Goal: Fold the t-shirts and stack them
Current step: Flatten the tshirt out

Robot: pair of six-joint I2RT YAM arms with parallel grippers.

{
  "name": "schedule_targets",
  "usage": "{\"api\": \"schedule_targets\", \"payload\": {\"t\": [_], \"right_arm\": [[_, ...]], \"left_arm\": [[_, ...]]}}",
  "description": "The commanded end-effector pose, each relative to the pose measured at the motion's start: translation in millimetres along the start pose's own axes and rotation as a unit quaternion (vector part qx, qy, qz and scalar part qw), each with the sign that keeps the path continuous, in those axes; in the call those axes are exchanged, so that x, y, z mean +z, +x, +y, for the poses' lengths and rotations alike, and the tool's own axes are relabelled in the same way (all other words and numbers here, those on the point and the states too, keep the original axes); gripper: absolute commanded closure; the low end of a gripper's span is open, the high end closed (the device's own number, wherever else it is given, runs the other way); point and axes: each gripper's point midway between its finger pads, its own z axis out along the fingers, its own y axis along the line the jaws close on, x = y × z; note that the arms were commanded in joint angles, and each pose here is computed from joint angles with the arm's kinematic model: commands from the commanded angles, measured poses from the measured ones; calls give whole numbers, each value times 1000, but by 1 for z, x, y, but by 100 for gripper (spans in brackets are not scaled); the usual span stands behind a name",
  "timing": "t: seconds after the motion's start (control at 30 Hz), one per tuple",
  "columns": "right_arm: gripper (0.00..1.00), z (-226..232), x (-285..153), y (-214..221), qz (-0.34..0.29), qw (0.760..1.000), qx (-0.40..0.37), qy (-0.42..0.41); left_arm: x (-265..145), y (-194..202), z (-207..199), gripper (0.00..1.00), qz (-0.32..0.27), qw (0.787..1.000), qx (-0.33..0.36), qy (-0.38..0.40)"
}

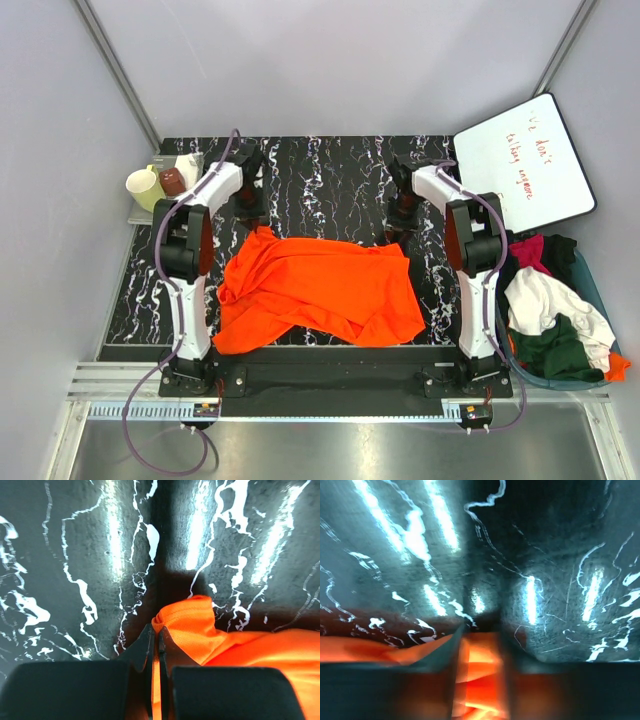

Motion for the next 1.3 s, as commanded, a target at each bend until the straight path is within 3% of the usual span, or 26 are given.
{"api": "schedule_targets", "payload": {"t": [0.0, 0.03, 0.07, 0.23, 0.43, 0.67, 0.8, 0.93, 0.97, 1.03, 1.07, 1.17, 1.27], "right_arm": [[86, 32, 2, 12, 38, 996, -1, -77], [98, 34, -4, 14, 38, 996, -2, -84], [100, 34, -8, 14, 37, 996, -6, -86], [100, 40, -39, 2, -6, 995, -15, -99], [100, 44, -90, -34, -100, 990, -17, -99], [100, 47, -176, -63, -228, 967, -18, -116], [100, 37, -222, -67, -313, 942, -7, -118], [98, 22, -184, -53, -277, 955, 3, -105], [90, 23, -166, -50, -251, 962, 1, -103], [60, 22, -139, -38, -207, 973, 4, -102], [51, 19, -128, -35, -193, 977, 5, -95], [19, 13, -121, -25, -187, 978, 19, -90], [8, 13, -120, -23, -194, 976, 20, -98]], "left_arm": [[-32, -17, 6, 100, -43, 999, 0, -1], [-33, -18, 7, 100, -44, 999, -1, -1], [-35, -19, 8, 100, -46, 999, -2, -4], [-50, -31, 17, 100, -65, 998, -7, -8], [-96, -58, 32, 100, -126, 992, -28, -7], [-166, -77, 40, 100, -217, 975, -47, 8], [-173, -68, 43, 100, -221, 974, -49, 9], [-153, -50, 45, 100, -190, 981, -47, 7], [-146, -46, 44, 100, -180, 983, -46, 9], [-128, -35, 42, 100, -153, 987, -45, 14], [-122, -31, 42, 100, -146, 988, -44, 13], [-108, -24, 43, 100, -132, 990, -42, 10], [-103, -22, 44, 100, -126, 991, -38, 8]]}}
